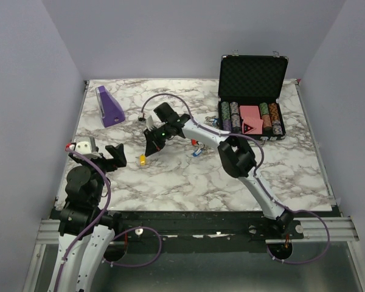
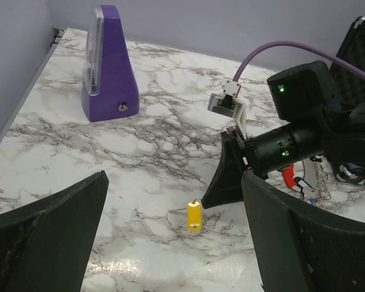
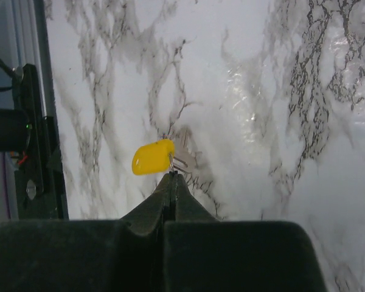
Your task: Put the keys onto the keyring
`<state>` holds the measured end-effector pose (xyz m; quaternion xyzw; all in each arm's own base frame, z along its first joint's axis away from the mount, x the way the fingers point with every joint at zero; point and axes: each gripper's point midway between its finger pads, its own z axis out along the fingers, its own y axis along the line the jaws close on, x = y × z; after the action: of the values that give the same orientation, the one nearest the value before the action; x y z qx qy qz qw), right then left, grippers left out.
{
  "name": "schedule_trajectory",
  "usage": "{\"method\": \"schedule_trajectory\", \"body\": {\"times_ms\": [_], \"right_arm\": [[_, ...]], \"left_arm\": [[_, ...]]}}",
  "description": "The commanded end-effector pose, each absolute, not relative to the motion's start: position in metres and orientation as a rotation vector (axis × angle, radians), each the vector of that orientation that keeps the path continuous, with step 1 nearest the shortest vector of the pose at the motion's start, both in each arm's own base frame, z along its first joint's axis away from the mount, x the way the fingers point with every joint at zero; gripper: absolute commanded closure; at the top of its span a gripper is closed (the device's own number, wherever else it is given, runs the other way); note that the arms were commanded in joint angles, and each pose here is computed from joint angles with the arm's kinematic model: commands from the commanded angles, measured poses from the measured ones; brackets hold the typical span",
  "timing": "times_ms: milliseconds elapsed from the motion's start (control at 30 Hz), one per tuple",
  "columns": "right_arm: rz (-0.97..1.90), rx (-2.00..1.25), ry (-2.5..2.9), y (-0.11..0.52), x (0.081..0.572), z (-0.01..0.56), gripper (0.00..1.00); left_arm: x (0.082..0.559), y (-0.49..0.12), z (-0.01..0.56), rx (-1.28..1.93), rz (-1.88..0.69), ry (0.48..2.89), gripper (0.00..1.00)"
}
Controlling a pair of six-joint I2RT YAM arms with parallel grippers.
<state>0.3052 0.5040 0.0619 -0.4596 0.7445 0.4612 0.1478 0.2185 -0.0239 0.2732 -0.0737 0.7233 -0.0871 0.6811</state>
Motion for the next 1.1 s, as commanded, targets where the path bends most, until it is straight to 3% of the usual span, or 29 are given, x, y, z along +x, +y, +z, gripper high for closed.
{"method": "schedule_trajectory", "body": {"times_ms": [0,300,667,833,1067], "right_arm": [[1.38,-1.497,1.913,0.482,0.28,0.116,0.99],[1.161,-1.809,1.636,0.403,0.229,0.141,0.99],[1.373,-1.833,1.394,0.336,0.131,0.191,0.99],[1.435,-1.699,1.406,0.321,0.14,0.205,0.99],[1.485,-1.547,1.459,0.3,0.161,0.213,0.99]], "left_arm": [[0.219,-0.052,0.279,-0.027,-0.32,1.595,0.01],[0.184,-0.138,0.292,0.33,-0.799,1.425,0.08],[0.142,-0.171,0.276,0.337,-1.176,1.427,0.13],[0.134,-0.181,0.266,0.361,-1.264,1.421,0.19],[0.14,-0.194,0.26,0.375,-1.283,1.457,0.2]]}}
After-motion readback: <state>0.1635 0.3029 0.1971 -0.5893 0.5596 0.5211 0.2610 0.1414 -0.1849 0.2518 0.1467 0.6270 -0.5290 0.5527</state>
